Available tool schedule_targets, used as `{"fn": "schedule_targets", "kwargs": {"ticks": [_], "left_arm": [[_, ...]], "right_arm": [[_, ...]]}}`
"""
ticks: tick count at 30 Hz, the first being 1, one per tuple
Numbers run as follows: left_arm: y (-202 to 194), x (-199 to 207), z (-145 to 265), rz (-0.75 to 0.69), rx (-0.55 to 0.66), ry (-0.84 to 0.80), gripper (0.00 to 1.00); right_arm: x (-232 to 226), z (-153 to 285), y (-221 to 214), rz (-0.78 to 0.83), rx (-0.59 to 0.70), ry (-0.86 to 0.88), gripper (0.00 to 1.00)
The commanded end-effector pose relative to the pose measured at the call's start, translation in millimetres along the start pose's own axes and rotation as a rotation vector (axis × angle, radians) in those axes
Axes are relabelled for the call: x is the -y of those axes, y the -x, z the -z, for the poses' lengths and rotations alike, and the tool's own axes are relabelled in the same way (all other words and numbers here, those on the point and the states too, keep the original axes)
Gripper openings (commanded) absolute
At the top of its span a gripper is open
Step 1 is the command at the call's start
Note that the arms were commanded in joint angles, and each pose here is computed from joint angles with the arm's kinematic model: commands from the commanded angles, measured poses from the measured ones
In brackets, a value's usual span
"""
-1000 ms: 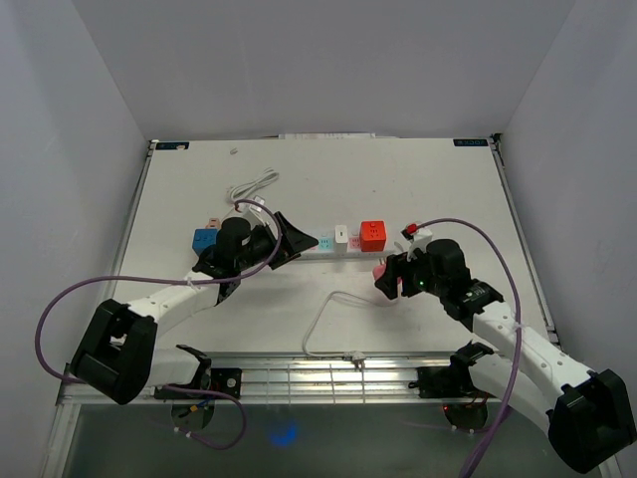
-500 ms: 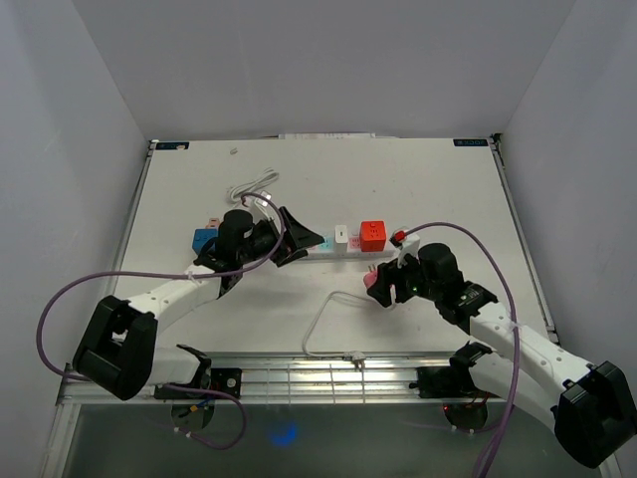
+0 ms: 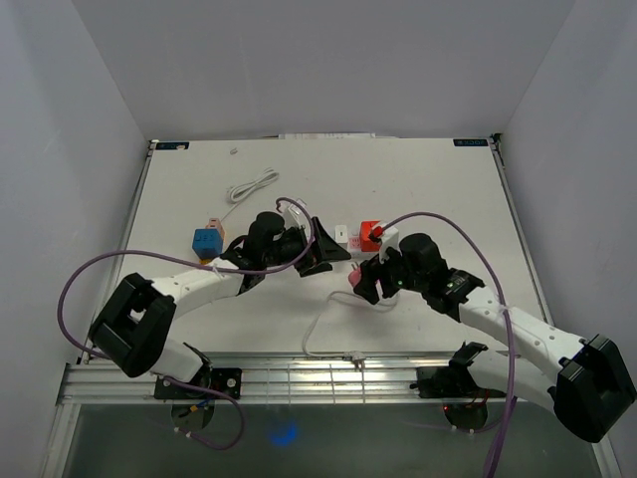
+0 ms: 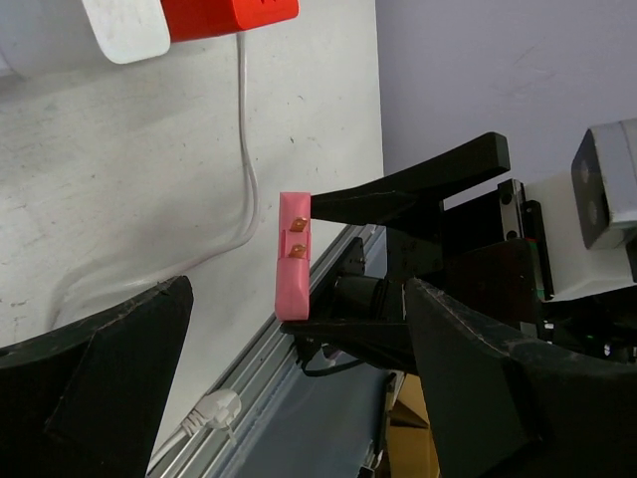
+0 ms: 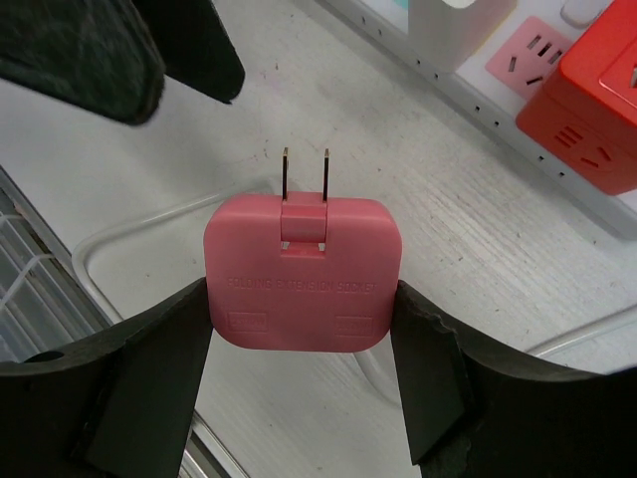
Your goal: Insert the plug
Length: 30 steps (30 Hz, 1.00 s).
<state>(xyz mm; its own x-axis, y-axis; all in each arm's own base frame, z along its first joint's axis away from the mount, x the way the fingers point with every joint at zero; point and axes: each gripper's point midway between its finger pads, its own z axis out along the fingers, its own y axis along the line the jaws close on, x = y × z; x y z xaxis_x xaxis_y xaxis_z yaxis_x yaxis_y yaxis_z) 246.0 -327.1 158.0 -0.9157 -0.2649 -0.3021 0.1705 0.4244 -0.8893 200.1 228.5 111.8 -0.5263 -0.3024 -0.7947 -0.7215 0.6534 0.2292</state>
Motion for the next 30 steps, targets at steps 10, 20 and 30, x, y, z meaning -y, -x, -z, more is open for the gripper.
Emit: {"fn": "schedule_targets", "kwargs": {"ticks": [10,20,30], "left_arm": [[-8.0,8.9,-20.2,-0.010,-0.020,0.007,0.98],[-16.5,0.6,-34.4,-0.004,-0.050,0.036,0.77],[-19.3,3.9,-35.6,-0.020,-0.055,0.027,0.36]], "right_arm": [[-15.3,-6.9,36.4,0.057,0.053,0.024,0.41],[-21.8,-9.5,41.5,0.081,0.043,0.027,0.41],[-29.1,-10.2,42.4,0.096,0.043,0.045,0.44]]}}
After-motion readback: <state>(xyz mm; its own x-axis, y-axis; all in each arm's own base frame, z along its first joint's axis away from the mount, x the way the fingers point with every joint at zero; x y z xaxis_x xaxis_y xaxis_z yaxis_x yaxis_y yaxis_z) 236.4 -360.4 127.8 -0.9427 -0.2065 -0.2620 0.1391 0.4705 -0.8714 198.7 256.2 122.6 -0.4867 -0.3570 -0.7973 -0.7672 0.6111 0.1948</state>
